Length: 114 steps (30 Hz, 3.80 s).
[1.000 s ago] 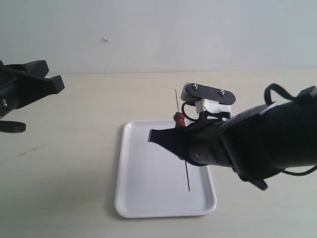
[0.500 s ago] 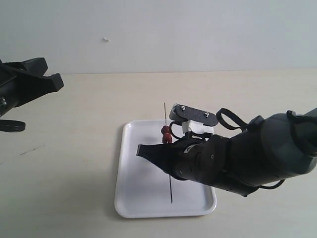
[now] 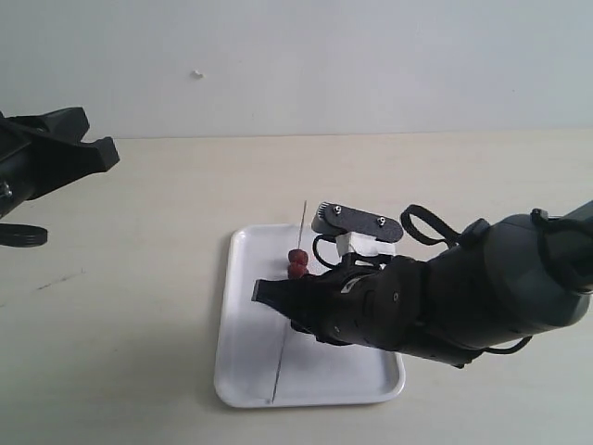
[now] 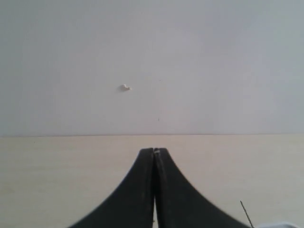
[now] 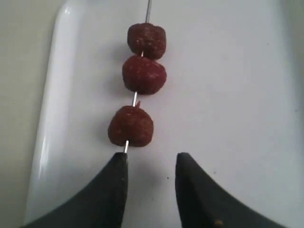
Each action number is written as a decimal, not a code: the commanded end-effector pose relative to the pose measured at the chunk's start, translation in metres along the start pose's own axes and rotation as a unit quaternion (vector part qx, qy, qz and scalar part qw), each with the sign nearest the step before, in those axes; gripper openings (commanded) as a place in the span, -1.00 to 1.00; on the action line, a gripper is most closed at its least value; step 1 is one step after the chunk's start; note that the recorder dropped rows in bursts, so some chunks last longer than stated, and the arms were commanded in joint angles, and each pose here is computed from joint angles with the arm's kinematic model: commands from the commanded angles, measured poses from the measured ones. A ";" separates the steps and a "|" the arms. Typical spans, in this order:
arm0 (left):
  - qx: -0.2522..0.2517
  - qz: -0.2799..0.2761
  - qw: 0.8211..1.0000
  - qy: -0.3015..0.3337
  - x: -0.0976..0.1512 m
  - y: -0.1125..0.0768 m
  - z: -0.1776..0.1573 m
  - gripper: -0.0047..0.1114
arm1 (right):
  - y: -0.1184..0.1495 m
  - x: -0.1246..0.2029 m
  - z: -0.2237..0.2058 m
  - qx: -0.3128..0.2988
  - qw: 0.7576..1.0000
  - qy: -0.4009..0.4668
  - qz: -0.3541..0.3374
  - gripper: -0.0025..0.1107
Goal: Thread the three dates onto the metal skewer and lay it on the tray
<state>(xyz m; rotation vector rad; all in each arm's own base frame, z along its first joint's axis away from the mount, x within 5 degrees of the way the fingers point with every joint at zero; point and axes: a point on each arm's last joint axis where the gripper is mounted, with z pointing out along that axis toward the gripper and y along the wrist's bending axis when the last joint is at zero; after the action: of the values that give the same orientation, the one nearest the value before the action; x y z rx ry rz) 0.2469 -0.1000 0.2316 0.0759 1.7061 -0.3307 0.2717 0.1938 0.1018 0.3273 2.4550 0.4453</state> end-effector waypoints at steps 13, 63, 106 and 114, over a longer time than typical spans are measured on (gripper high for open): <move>0.073 0.035 0.984 -0.161 0.022 0.012 -0.092 -0.92 | 0.015 -0.038 -0.139 -0.132 0.953 -0.117 -0.245 -0.96; 0.114 -0.052 0.989 -0.082 0.042 0.013 -0.119 -0.92 | -0.104 0.005 -0.354 -0.098 0.842 -0.486 -0.213 -0.96; 0.116 -0.051 0.989 -0.082 0.042 0.013 -0.119 -0.92 | -0.169 0.056 -0.255 0.066 0.925 -0.338 -0.164 -0.96; 0.105 0.035 0.989 -0.102 0.039 0.014 -0.122 -0.92 | -0.169 0.056 -0.255 0.066 0.924 -0.338 -0.164 -0.96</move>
<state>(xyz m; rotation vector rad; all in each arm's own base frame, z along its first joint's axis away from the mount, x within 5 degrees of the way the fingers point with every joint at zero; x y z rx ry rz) 0.1296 -0.0624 0.2036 0.1842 1.4986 -0.5331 0.0503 -0.0021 0.1987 0.0825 1.8243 0.0038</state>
